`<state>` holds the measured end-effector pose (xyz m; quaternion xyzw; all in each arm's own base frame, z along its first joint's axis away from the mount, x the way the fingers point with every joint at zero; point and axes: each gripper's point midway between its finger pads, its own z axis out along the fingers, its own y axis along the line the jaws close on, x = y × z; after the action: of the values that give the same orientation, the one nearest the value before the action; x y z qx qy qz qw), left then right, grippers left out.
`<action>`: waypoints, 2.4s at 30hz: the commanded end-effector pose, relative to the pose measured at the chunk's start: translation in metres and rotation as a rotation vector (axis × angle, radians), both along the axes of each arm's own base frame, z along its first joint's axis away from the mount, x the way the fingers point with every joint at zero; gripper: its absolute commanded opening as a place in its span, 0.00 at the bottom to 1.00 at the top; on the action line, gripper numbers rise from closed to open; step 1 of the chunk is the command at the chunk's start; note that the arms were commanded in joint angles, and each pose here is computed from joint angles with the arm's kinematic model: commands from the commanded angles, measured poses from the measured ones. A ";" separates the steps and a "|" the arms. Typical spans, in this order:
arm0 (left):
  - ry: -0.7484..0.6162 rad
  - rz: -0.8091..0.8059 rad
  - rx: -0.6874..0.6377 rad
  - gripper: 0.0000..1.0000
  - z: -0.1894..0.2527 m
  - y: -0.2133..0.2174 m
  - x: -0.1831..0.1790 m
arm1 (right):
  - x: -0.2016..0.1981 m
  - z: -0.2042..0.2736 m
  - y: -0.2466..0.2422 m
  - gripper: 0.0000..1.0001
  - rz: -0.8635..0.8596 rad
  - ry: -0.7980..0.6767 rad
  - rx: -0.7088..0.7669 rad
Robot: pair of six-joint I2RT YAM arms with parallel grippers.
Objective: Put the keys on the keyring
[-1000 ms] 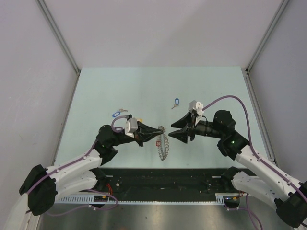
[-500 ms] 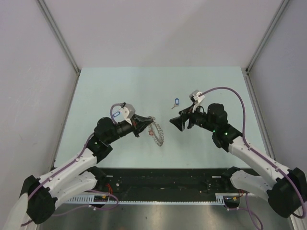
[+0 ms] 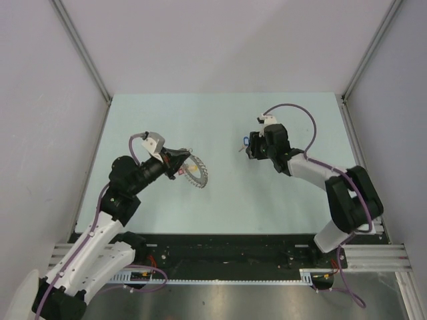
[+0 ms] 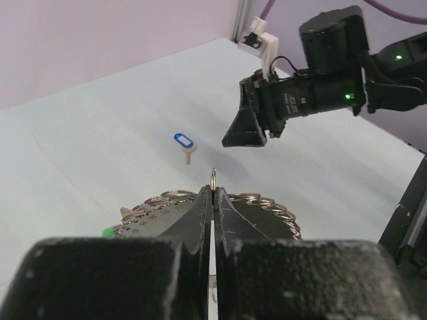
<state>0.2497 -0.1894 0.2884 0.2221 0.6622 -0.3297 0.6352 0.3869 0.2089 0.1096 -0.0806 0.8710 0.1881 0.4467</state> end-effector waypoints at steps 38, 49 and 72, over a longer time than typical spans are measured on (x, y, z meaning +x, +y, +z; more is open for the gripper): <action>-0.082 0.158 0.075 0.00 0.006 0.034 0.002 | -0.004 -0.009 -0.041 0.00 0.065 0.232 -0.339; -0.082 0.186 0.079 0.00 0.008 0.037 0.002 | -0.085 0.004 -0.103 0.00 0.136 0.369 -0.870; -0.133 0.223 0.089 0.00 0.013 0.045 -0.003 | -0.079 -0.076 0.065 0.13 0.680 0.249 -1.125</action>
<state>0.2475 -0.1470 0.2792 0.1962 0.6837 -0.2177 0.6684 0.3009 0.2575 0.0241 -0.5375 0.8161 -0.1651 0.1337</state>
